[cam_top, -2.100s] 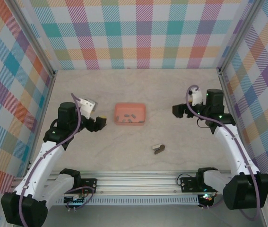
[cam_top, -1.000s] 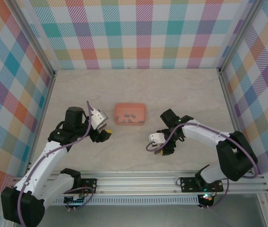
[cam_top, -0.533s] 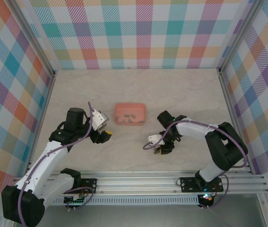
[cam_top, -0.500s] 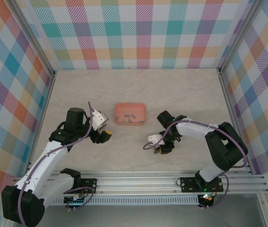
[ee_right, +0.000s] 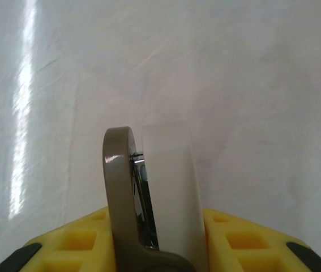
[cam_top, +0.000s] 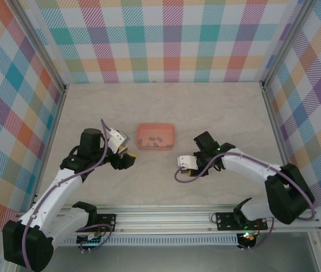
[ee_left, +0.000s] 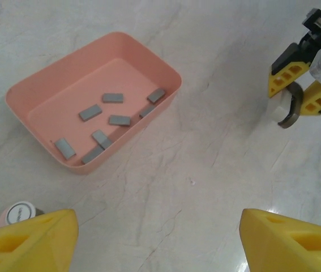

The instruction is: Load the staples into the stapler

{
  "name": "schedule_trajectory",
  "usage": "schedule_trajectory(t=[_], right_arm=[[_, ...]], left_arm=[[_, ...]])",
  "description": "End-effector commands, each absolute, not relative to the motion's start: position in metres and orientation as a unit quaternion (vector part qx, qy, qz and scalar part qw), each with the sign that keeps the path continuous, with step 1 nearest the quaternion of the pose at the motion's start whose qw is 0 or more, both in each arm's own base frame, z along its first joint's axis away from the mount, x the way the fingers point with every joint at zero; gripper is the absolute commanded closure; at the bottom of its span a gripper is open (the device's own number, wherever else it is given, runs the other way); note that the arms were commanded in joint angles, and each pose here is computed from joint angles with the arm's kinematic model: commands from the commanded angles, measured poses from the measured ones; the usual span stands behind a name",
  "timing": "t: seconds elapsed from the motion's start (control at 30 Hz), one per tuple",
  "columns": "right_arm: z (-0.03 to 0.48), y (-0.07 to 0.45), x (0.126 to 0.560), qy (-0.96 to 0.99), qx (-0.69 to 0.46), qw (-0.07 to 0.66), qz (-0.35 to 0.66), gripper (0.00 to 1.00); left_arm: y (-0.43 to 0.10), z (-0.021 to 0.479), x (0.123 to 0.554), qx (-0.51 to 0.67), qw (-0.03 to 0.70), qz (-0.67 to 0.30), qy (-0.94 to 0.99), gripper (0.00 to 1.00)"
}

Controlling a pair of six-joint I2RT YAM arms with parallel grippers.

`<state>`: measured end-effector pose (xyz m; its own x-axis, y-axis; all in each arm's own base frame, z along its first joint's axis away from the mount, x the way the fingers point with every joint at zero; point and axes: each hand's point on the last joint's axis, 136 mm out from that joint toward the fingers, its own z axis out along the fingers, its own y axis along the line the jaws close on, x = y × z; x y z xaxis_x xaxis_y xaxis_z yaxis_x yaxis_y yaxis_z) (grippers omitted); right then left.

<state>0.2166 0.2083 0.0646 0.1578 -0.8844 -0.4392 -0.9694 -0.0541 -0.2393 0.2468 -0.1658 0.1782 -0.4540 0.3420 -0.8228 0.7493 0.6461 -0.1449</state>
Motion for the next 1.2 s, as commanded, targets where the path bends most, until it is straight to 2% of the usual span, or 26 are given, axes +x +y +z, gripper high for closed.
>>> schedule_trajectory(t=[0.0, 0.13, 0.37, 0.63, 0.87, 1.17], right_arm=[[0.118, 0.237, 0.253, 0.669, -0.626, 0.389, 0.098, 0.68], [0.162, 0.257, 0.269, 0.662, -0.563, 0.484, 0.104, 0.68], [0.183, 0.293, 0.282, 0.643, -0.524, 0.548, 0.103, 0.67], [0.192, 0.322, 0.279, 0.618, -0.526, 0.571, 0.125, 0.68], [0.203, 0.329, 0.276, 0.599, -0.528, 0.585, 0.140, 0.68], [0.211, 0.331, 0.271, 0.586, -0.529, 0.594, 0.155, 0.68]], left_arm=[[-0.185, 0.206, 0.253, 0.283, 0.414, -0.329, 0.800, 0.26], [-0.201, 0.215, 0.257, 0.220, 0.388, -0.383, 0.809, 0.27], [-0.239, 0.226, 0.257, 0.196, 0.354, -0.440, 0.802, 0.26], [-0.256, 0.227, 0.265, 0.138, 0.309, -0.488, 0.804, 0.30], [-0.259, 0.228, 0.268, 0.141, 0.317, -0.483, 0.804, 0.32], [-0.272, 0.225, 0.268, 0.167, 0.314, -0.484, 0.800, 0.44]])
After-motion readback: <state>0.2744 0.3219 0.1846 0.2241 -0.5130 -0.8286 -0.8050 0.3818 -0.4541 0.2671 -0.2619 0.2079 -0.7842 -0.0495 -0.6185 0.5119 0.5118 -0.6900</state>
